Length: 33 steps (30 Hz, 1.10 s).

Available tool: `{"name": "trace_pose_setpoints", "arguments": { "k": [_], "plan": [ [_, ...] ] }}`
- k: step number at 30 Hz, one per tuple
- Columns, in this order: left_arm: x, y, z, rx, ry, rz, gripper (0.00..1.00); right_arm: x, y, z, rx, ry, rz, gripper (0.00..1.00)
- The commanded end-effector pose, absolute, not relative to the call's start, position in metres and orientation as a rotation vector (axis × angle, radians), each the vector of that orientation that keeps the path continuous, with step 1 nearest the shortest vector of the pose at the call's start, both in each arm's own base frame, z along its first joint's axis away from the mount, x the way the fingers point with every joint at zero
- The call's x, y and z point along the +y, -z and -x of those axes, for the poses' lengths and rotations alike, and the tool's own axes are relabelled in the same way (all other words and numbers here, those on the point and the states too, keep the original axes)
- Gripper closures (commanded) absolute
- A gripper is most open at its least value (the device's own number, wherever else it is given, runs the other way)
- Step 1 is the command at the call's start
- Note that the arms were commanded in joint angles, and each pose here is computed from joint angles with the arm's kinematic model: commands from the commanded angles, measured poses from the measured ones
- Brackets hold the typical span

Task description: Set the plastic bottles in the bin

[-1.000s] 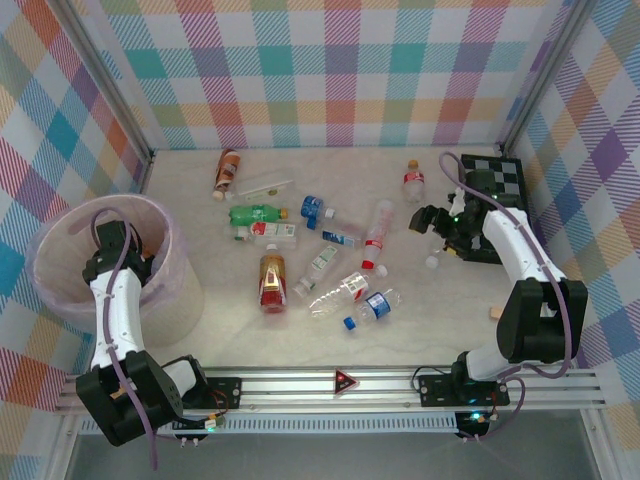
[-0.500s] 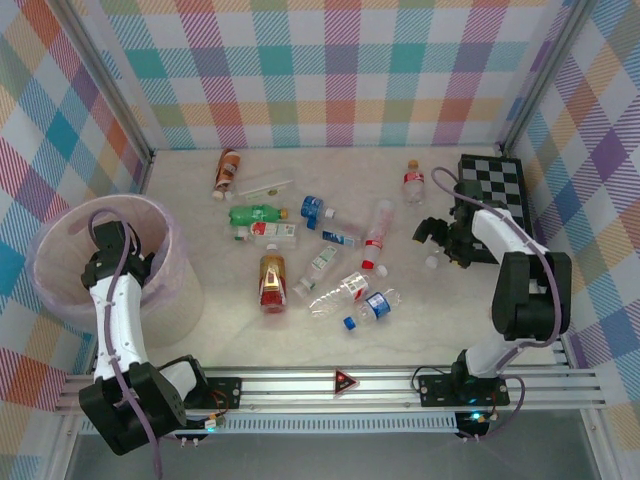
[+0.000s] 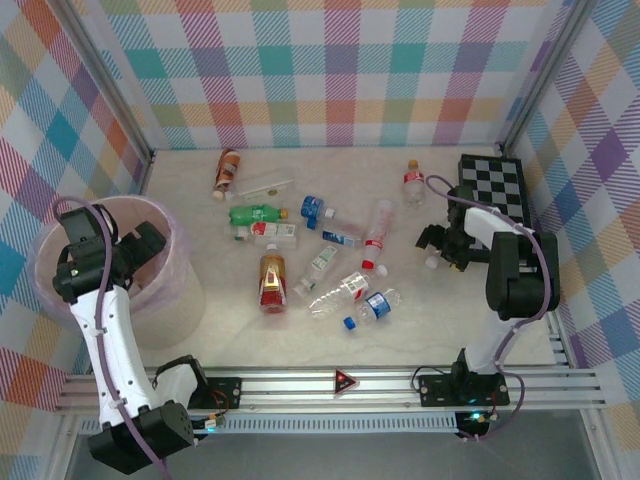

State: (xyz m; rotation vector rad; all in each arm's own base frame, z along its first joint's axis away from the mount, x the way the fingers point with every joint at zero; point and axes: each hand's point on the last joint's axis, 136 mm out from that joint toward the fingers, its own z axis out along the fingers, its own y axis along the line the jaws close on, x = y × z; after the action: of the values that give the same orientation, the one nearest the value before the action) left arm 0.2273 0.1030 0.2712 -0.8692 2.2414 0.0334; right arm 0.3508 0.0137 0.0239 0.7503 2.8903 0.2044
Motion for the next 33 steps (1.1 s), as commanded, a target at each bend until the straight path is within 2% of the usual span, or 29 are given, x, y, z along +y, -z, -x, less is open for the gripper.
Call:
{"name": "trace_pose_setpoints", "arguments": {
  "k": [1,6,12,25,28,33],
  "plan": [
    [0.098,-0.293,-0.209,2.237,-0.060,0.851,0.01,0.011,-0.025,-0.368,2.854,-0.211,-0.737,0.18],
    [0.084,-0.350,-0.192,2.097,-0.038,0.805,0.04,0.013,-0.026,-0.365,2.873,-0.223,-0.721,0.35],
    [0.040,-0.393,-0.198,1.952,0.280,0.709,0.09,0.023,-0.044,-0.364,2.858,-0.307,-0.675,0.43],
    [0.000,-0.387,-0.230,1.917,0.603,0.639,0.14,0.048,-0.129,-0.353,2.729,-0.528,-0.527,0.54],
    [-0.017,-0.376,-0.248,1.977,0.616,0.570,0.14,0.058,-0.146,-0.347,2.708,-0.588,-0.473,0.55],
    [-0.077,-0.365,-0.280,2.060,0.661,0.385,0.13,0.091,-0.185,-0.337,2.636,-0.763,-0.279,0.56]
  ]
}}
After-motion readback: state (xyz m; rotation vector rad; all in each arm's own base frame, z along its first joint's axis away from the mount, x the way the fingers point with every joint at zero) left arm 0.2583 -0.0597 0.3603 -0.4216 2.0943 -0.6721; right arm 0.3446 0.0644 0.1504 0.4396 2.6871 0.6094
